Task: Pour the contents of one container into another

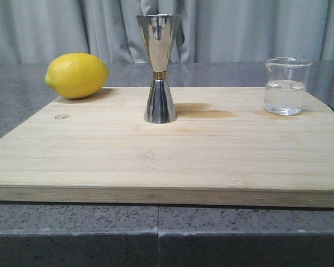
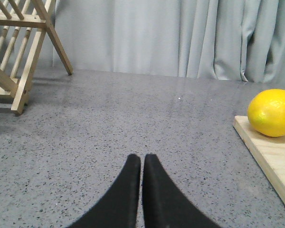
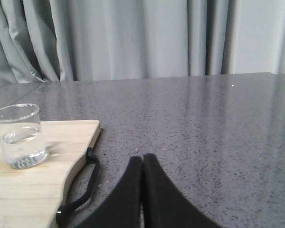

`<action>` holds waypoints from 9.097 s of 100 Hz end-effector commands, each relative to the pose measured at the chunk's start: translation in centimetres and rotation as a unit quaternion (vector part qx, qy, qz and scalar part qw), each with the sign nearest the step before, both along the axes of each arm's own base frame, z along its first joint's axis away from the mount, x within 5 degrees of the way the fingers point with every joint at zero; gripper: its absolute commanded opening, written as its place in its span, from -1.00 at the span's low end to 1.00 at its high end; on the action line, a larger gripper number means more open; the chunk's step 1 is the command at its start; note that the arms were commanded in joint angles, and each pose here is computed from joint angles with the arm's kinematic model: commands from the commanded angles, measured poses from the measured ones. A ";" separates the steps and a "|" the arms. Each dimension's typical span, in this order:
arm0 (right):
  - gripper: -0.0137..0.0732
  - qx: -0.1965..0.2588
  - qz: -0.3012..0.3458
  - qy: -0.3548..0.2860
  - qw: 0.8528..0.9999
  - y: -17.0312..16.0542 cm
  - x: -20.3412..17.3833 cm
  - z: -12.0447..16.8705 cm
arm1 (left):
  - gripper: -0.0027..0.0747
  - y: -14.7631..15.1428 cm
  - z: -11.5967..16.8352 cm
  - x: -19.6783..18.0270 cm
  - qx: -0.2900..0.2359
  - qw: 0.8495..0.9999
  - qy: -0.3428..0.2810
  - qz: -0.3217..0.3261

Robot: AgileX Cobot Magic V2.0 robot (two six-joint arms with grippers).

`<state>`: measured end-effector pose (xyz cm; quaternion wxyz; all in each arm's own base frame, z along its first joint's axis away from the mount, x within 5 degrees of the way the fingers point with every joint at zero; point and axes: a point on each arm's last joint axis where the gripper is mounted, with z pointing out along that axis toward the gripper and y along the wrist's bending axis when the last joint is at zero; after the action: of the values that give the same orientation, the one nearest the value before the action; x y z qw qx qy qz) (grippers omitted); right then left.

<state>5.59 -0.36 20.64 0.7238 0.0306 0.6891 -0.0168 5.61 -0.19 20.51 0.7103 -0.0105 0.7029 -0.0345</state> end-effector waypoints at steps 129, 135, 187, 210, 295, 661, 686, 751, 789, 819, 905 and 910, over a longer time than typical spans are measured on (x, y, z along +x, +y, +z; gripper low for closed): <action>-0.85 0.006 0.015 -0.008 1.000 0.4 -1.2 8.5 | -0.98 0.0 8.4 -1.2 -0.018 0.997 -0.074 -0.006; -0.85 -0.007 0.014 0.008 1.000 0.3 -0.9 9.9 | -0.98 -0.1 9.8 -1.1 -0.017 0.998 -0.062 -0.007; -0.85 -0.021 0.020 0.029 0.999 0.3 1.0 14.8 | -0.98 -0.2 13.5 1.7 -0.015 1.000 -0.003 -0.008; -0.85 -0.020 0.020 0.031 0.999 0.3 1.0 14.8 | -0.98 -0.2 13.5 1.7 -0.016 1.000 -0.006 -0.008; 0.85 -0.030 0.016 0.039 0.999 0.2 1.1 14.6 | 0.69 0.0 13.8 1.9 0.005 1.000 -0.022 0.005; 0.85 -0.030 0.090 0.187 0.978 1.1 5.9 16.3 | 0.69 -21.0 4.4 22.7 0.002 0.749 0.050 -0.661; 0.85 -0.030 0.090 0.187 0.978 1.1 5.9 16.3 | 0.69 -21.4 4.0 22.9 0.001 0.747 0.055 -0.663; 0.85 -0.030 0.089 0.184 0.978 1.1 5.9 16.4 | -0.31 -21.4 4.1 22.8 -0.003 0.743 0.051 -0.668; 0.85 -0.031 0.106 0.200 0.974 1.3 6.5 16.0 | -0.58 -21.4 4.1 22.8 -0.003 0.743 0.051 -0.668; 0.85 -0.018 0.184 0.220 0.958 2.5 9.0 15.1 | -0.58 -21.4 4.1 22.7 0.025 0.742 0.024 -0.669; 0.85 0.004 0.271 0.263 0.926 3.7 12.3 13.1 | -0.58 -21.4 4.1 22.7 0.034 0.741 0.012 -0.671; 0.85 0.004 0.279 0.268 0.922 3.8 12.1 13.0 | -0.58 -21.4 4.1 22.7 0.034 0.741 0.012 -0.671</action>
<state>17.73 3.28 32.17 0.4645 -0.1676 0.8526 0.1707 28.52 -21.30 21.57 0.4534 0.5075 0.5799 -0.4478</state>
